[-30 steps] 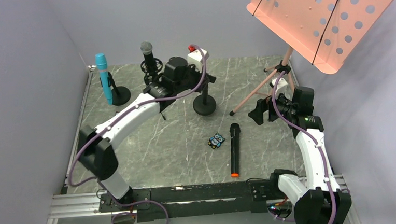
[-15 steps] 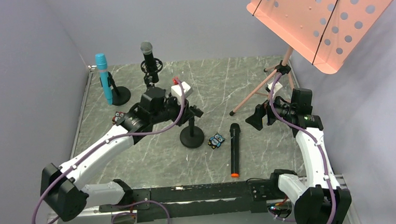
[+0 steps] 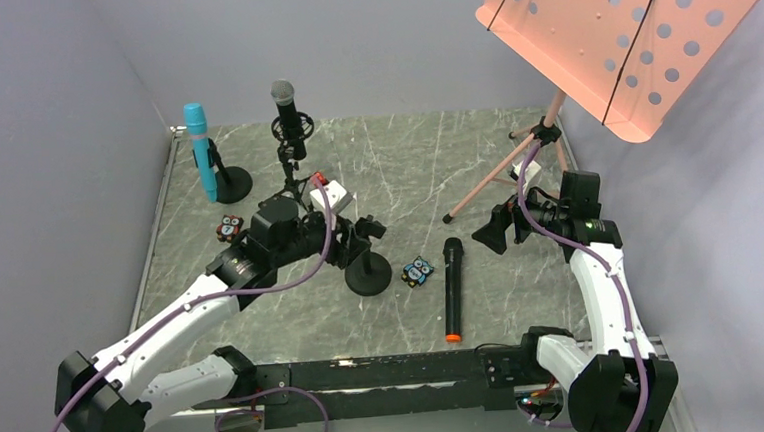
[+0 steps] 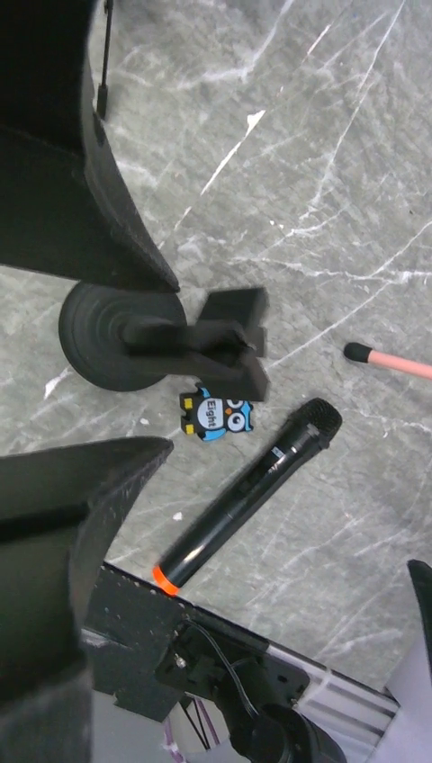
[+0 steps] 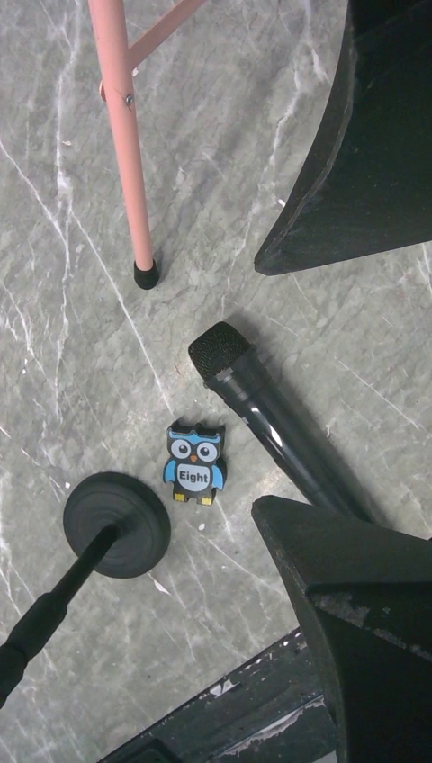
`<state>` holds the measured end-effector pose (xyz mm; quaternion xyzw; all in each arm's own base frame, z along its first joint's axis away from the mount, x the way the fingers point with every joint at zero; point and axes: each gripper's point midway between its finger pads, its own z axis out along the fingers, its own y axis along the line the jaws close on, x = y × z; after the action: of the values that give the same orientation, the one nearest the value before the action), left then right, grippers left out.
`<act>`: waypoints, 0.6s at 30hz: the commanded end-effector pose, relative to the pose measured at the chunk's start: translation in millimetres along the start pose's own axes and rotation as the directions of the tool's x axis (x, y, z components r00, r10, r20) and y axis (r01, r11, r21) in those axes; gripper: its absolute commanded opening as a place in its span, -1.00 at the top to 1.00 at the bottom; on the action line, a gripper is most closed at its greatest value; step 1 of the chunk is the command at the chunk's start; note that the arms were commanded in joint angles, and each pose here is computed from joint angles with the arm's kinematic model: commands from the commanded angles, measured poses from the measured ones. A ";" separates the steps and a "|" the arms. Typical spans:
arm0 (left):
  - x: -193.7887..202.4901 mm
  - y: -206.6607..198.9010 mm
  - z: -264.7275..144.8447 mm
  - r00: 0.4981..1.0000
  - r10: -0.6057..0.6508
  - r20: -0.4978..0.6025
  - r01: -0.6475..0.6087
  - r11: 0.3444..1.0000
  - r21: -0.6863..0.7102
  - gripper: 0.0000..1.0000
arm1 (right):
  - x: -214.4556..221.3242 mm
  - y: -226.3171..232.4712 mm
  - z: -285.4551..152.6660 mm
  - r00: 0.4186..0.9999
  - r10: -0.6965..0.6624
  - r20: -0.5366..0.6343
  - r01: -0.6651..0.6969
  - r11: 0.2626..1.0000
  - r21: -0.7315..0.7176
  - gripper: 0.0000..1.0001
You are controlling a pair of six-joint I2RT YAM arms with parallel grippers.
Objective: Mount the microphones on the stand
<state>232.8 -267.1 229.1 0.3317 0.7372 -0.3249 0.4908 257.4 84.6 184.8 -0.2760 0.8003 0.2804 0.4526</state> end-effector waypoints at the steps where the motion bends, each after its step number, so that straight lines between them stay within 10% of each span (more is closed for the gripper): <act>1: -23.8 -0.4 -14.2 0.995 0.013 0.095 -0.011 1.000 -0.029 -0.44 | -2.5 4.0 0.2 0.999 -0.029 0.019 0.030 0.999 -0.032 -0.99; 7: -42.6 -3.1 -43.5 0.982 0.036 0.185 -0.024 0.998 -0.065 -0.97 | -2.8 4.9 -0.2 0.999 -0.035 0.022 0.036 0.999 -0.035 -0.99; 12: -46.6 -15.5 -67.6 0.944 -0.092 0.316 0.103 0.994 -0.019 -0.99 | -4.0 4.0 -1.0 0.999 -0.044 0.026 0.045 0.999 -0.025 -0.99; 18: -39.6 -59.4 -66.7 0.937 -0.268 0.224 0.257 0.963 0.076 -0.99 | -6.1 0.2 -1.9 0.999 -0.042 0.029 0.042 0.999 0.003 -0.99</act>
<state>185.7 -231.9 289.5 0.2304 0.6857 -0.3968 0.5650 255.4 86.5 183.5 -0.2810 0.7970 0.2853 0.4522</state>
